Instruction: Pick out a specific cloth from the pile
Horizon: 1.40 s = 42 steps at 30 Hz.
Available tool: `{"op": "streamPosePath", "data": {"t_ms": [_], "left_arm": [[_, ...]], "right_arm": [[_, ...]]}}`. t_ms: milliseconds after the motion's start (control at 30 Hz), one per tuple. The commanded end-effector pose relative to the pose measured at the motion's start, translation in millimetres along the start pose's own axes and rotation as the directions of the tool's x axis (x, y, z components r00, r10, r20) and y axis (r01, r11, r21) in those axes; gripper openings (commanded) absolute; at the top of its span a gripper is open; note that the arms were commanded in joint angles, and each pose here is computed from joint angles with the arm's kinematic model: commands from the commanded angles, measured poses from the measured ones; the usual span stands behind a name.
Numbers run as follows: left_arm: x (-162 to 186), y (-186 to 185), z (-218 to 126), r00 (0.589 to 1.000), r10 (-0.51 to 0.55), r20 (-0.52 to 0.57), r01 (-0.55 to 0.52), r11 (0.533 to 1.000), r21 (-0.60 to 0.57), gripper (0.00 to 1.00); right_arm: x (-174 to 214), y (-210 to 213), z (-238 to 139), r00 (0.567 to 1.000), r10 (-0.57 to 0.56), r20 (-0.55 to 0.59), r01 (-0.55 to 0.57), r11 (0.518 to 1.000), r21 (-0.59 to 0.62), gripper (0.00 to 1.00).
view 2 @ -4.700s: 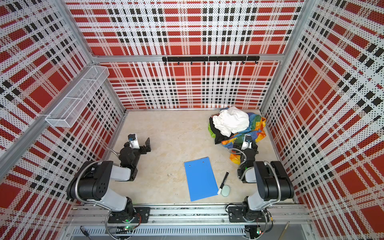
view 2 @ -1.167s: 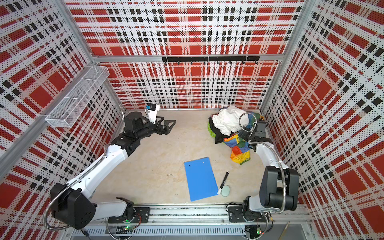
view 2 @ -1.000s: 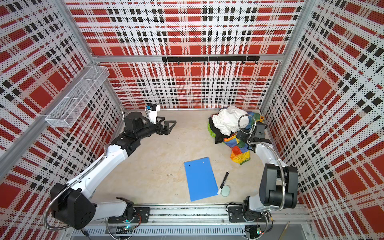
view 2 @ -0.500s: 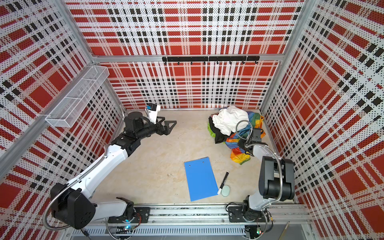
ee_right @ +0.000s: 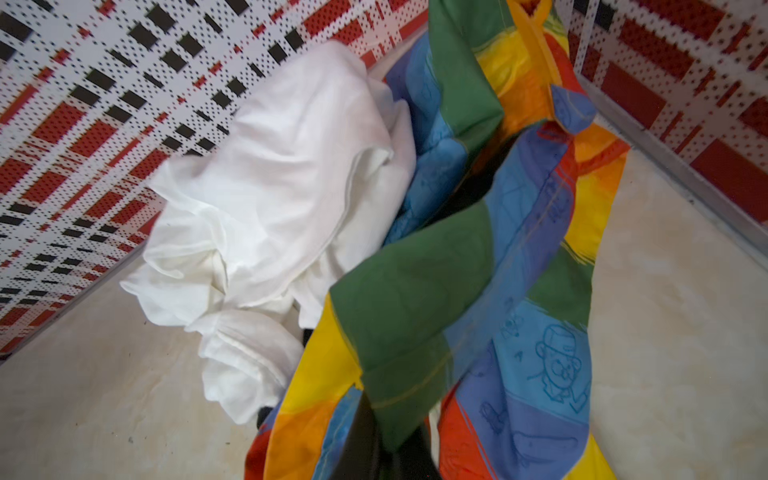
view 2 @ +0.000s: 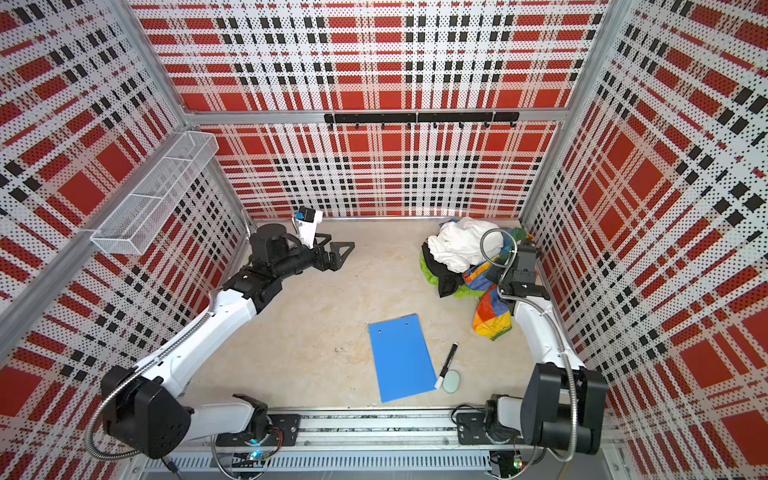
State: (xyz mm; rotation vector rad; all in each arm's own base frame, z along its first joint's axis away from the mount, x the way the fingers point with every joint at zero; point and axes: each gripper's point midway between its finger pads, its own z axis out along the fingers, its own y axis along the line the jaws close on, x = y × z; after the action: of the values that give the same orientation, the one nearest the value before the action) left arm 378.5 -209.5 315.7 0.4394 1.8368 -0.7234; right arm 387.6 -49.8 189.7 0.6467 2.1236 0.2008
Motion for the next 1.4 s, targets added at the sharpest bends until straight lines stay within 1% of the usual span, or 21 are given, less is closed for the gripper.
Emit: {"op": "streamPosePath", "data": {"t_ms": [0, 100, 233, 367, 467, 567, 700, 767, 933, 1000, 1033, 1100, 1133, 1233, 1300, 1367], "left_arm": [[-11.7, -6.6, -6.0, 0.999, 0.026, 0.035, -0.027, 1.0, 0.003, 0.99], [-12.2, -7.2, -5.9, 0.999, 0.025, 0.035, -0.026, 1.0, 0.006, 0.99], [-12.9, -7.0, -6.5, 0.999, 0.024, 0.037, -0.024, 1.0, 0.004, 0.99], [-13.7, -7.6, -7.2, 0.999, 0.024, 0.04, -0.024, 1.0, 0.005, 0.99], [-13.1, -7.3, -6.9, 0.999, 0.023, 0.038, -0.024, 1.0, 0.004, 0.99], [-12.4, -7.5, -5.9, 0.999, 0.022, 0.036, -0.022, 1.0, 0.005, 0.99], [-12.4, -8.0, -5.0, 0.999, 0.019, 0.034, -0.019, 1.0, 0.01, 0.99], [-11.4, -7.9, -4.7, 0.999, 0.017, 0.032, -0.018, 1.0, 0.011, 0.99], [-9.2, -7.8, -2.8, 0.999, 0.018, 0.026, -0.018, 1.0, 0.012, 0.99], [-8.4, -8.2, -1.7, 1.0, 0.018, 0.024, -0.018, 1.0, 0.014, 0.99], [-7.9, -8.2, -1.2, 1.0, 0.017, 0.023, -0.017, 1.0, 0.015, 0.99], [-7.5, -7.5, -0.9, 1.0, 0.016, 0.022, -0.016, 1.0, 0.013, 0.99], [-7.6, -7.0, -0.8, 1.0, 0.016, 0.022, -0.016, 1.0, 0.011, 0.99], [-7.5, -6.6, -0.8, 1.0, 0.018, 0.022, -0.018, 1.0, 0.008, 0.99], [-7.7, -6.7, -0.1, 1.0, 0.017, 0.022, -0.017, 1.0, 0.011, 0.99], [-7.0, -7.3, 1.2, 1.0, 0.008, 0.018, -0.008, 1.0, 0.021, 0.99]], "right_arm": [[-58.4, 20.3, -35.4, 0.984, 0.004, 0.181, 0.003, 0.999, -0.037, 0.02], [-73.7, 29.7, -45.7, 0.978, 0.005, 0.207, 0.008, 0.998, -0.059, 0.02], [-84.2, 36.8, -51.7, 0.975, 0.006, 0.22, 0.011, 0.997, -0.075, 0.02], [-79.9, 36.6, -53.1, 0.977, 0.01, 0.213, 0.008, 0.996, -0.084, 0.02], [-65.7, 28.6, -51.6, 0.979, 0.008, 0.203, 0.007, 0.997, -0.074, 0.02], [-45.0, 15.7, -43.4, 0.984, 0.03, 0.174, -0.022, 0.999, -0.05, 0.03], [-10.6, -5.4, -21.3, 0.995, 0.025, 0.092, -0.026, 1.0, 0.014, 0.02], [3.8, -12.0, -9.0, 0.998, 0.024, 0.061, -0.025, 0.999, 0.026, 0.02], [16.7, -7.4, 15.7, 1.0, 0.015, -0.009, -0.015, 1.0, -0.005, 0.02], [20.4, -8.5, 22.0, 0.999, 0.016, -0.036, -0.016, 1.0, 0.004, 0.03], [23.4, -9.8, 24.4, 0.999, 0.016, -0.048, -0.016, 1.0, 0.009, 0.07], [32.7, -15.2, 25.0, 0.996, 0.02, -0.083, -0.017, 0.999, 0.032, 0.26], [33.0, -16.6, 19.5, 0.997, 0.021, -0.069, -0.019, 0.999, 0.034, 0.37], [13.3, -14.5, -15.4, 0.998, 0.015, 0.067, -0.017, 1.0, 0.026, 0.72], [2.0, -12.4, -32.6, 0.995, 0.009, 0.102, -0.012, 1.0, 0.029, 0.82], [-4.4, -6.3, -37.8, 0.995, 0.01, 0.099, -0.012, 1.0, 0.014, 0.95]]}}
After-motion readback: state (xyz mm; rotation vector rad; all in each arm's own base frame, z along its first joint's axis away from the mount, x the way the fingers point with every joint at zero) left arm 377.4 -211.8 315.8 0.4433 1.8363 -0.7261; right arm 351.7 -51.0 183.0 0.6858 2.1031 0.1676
